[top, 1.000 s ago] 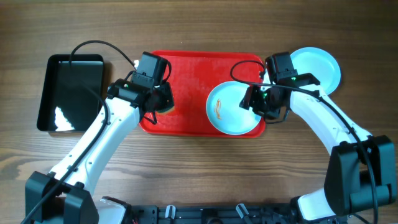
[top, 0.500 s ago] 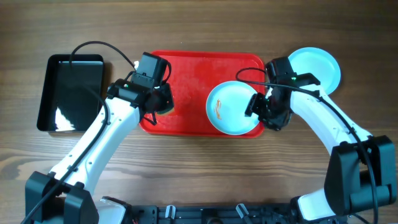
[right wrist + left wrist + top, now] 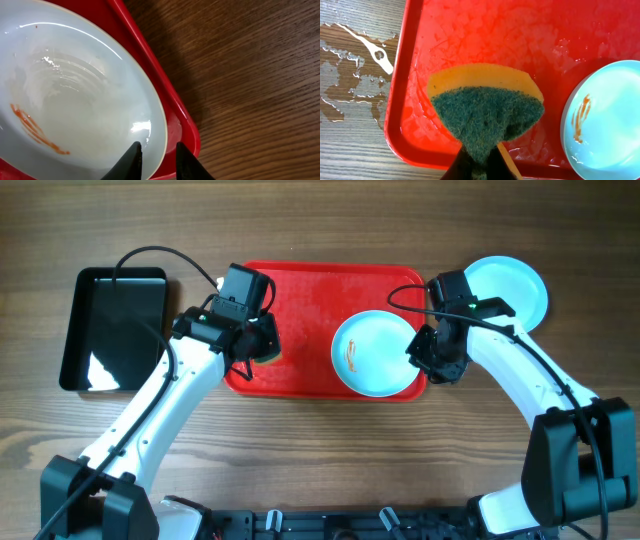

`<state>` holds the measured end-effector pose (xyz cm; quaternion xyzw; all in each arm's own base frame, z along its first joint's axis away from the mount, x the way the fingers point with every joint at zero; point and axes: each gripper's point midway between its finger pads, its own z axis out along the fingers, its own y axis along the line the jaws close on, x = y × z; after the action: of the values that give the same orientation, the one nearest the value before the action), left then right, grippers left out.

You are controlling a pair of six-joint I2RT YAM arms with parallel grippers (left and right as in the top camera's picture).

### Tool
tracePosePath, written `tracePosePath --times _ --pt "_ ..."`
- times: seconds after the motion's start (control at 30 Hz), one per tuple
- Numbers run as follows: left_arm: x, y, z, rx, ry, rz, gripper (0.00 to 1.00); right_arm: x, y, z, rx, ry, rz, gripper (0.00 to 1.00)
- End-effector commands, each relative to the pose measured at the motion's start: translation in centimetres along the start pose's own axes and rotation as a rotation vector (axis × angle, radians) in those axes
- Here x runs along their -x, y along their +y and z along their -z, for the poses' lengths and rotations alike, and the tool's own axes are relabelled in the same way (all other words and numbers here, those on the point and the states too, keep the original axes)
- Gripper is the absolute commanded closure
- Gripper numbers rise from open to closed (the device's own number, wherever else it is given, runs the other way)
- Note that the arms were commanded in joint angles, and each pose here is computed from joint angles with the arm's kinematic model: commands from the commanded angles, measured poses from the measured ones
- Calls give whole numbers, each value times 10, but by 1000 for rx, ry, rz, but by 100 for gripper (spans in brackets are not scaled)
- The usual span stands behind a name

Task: Clean dirty plates on tray and stack at the side
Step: 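Move the right gripper back to the last tray plate and grip its rim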

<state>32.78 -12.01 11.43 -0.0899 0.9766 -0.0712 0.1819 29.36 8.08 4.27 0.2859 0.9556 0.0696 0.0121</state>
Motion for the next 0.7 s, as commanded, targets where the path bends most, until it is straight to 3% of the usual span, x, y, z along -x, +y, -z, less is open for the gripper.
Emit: tracePosePath --times 0.0,0.67 --pt "-1 -1 -4 -13 11 11 96 -5 -4 -1 -17 8 -30 67" --pt "1 -8 -4 -46 5 12 96 -21 0 -13 -50 -12 1 63"
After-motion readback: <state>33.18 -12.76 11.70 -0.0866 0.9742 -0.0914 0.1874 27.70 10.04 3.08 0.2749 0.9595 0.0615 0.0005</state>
